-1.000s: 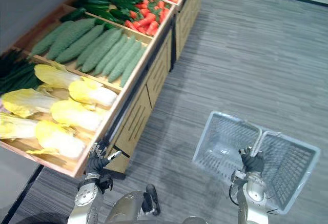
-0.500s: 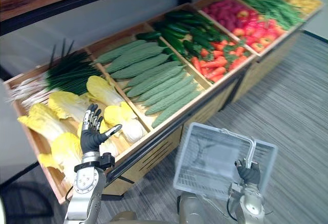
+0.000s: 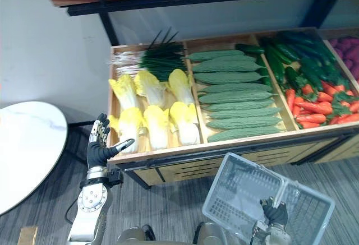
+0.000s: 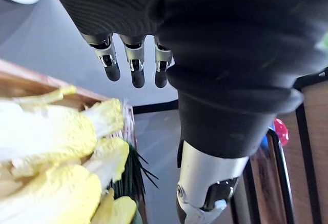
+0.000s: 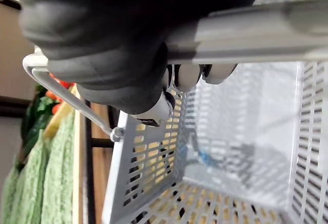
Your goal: Pick vegetable in the basket
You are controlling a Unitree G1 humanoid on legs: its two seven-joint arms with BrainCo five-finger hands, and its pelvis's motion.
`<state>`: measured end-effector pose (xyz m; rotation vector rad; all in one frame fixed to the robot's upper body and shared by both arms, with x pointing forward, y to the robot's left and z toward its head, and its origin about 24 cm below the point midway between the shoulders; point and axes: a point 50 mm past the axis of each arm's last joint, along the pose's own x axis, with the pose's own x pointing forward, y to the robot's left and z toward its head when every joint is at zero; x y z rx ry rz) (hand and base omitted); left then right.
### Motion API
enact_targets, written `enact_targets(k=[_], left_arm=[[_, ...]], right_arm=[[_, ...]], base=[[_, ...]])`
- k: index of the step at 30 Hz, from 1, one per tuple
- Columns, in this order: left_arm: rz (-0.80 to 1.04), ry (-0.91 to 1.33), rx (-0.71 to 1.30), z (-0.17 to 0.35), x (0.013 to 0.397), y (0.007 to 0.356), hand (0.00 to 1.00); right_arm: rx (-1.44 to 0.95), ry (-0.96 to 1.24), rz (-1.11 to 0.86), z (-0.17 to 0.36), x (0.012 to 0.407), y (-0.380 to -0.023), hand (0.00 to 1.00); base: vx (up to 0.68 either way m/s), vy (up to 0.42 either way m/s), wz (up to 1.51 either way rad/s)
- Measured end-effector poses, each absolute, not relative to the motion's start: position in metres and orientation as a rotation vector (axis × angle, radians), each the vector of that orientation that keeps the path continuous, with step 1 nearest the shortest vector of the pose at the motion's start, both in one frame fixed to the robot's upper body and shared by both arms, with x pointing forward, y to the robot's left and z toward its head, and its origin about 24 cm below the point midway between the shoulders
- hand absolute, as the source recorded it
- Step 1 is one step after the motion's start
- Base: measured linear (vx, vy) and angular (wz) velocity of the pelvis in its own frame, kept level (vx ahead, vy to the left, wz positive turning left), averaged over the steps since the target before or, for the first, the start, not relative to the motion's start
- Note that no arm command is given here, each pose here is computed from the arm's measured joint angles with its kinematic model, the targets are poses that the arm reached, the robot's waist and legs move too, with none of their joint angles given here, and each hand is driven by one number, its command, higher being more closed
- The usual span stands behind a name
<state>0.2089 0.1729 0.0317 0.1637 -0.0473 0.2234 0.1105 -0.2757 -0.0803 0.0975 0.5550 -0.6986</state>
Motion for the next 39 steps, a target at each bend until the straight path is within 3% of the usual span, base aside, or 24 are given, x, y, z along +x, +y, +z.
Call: enact_targets(k=[5, 12, 25, 36, 39], left_arm=[[0.186, 0.082, 0.225, 0.006, 0.21, 0.17, 0.0], [0.213, 0.087, 0.26, 0.006, 0.235, 0.171, 0.0], [0.255, -0.022, 0.268, 0.046, 0.306, 0.167, 0.0], [0.387, -0.12, 0.571, 0.102, 0.36, 0.18, 0.0], [0.372, -0.124, 0.76, 0.111, 0.371, 0.178, 0.0]], right_arm=[[0.106, 0.569, -0.65, -0.085, 0.116, -0.268, 1.0], [0.108, 0.582, -0.629, -0.087, 0.117, -0.262, 1.0], [0.115, 0.512, -0.587, -0.077, 0.141, -0.257, 1.0], [0.132, 0.306, -0.476, -0.042, 0.17, -0.24, 1.0], [0.156, 0.273, -0.449, -0.038, 0.173, -0.235, 1.0]], base=[[0.02, 0.055, -0.19], [-0.01, 0.018, -0.22], [0.0, -0.001, -0.23], [0.0, -0.022, -0.05], [0.0, 0.0, 0.0]])
